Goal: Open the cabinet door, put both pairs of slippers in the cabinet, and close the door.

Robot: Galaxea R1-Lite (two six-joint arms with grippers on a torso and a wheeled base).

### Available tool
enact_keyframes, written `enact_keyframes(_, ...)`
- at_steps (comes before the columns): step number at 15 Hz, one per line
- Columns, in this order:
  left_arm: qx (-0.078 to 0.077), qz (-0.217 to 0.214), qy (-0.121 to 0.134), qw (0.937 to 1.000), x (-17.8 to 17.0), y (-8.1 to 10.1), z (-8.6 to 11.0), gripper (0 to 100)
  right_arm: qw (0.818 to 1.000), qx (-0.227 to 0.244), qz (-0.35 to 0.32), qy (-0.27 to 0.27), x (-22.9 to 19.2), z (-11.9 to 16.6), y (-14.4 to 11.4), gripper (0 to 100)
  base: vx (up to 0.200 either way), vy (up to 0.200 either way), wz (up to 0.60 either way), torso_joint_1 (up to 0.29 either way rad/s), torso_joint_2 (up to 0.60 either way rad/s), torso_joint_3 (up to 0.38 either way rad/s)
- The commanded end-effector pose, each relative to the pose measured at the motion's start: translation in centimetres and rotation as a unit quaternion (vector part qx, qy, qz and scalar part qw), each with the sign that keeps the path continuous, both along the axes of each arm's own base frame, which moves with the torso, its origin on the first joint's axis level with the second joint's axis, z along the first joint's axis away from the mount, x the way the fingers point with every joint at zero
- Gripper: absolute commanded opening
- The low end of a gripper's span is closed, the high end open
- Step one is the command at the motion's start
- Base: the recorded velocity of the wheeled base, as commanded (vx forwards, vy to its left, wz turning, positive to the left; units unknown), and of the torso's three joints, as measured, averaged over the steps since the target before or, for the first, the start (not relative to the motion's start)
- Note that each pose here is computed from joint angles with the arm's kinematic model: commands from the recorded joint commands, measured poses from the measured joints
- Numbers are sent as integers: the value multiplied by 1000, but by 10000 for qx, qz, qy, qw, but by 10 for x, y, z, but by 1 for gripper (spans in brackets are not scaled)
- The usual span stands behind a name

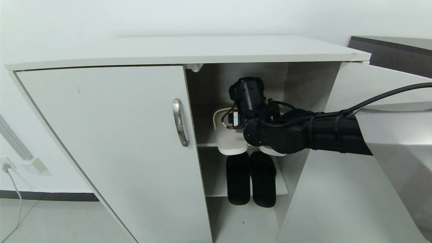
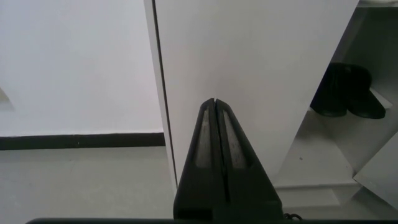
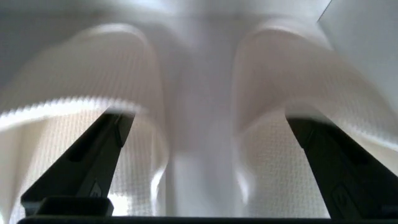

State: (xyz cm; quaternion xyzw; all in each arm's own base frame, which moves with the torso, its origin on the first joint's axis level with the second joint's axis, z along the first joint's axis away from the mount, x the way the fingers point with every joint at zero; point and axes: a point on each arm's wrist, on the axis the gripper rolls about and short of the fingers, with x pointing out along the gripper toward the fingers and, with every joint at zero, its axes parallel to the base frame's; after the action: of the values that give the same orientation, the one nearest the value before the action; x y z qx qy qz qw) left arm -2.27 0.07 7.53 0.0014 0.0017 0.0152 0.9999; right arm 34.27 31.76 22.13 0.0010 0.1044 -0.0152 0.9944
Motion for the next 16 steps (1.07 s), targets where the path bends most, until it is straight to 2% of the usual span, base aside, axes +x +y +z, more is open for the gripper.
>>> enact_keyframes(1, 2, 1, 6, 10000, 0, 0, 0, 0, 10000, 24, 93, -23, -17, 10, -4, 100, 0, 0, 0, 0, 0, 0)
enact_keyframes(3, 2, 1, 6, 10000, 0, 0, 0, 0, 9999, 6, 162, -8, -26, 10, -4, 100, 0, 0, 0, 0, 0, 0)
enact_keyframes(7, 2, 1, 6, 10000, 0, 0, 0, 0, 9986, -15, 536, 18, -72, 15, -8, 100, 0, 0, 0, 0, 0, 0)
enact_keyframes(12, 2, 1, 6, 10000, 0, 0, 0, 0, 9933, 245, 1118, -184, -132, 13, -26, 100, 0, 0, 0, 0, 0, 0)
enact_keyframes(13, 2, 1, 6, 10000, 0, 0, 0, 0, 9913, 300, 1268, -204, -141, 12, -30, 0, 0, 0, 0, 0, 0, 0)
enact_keyframes(16, 2, 1, 6, 10000, 0, 0, 0, 0, 9861, 361, 1615, -112, -157, 0, -49, 0, 0, 0, 0, 0, 0, 0)
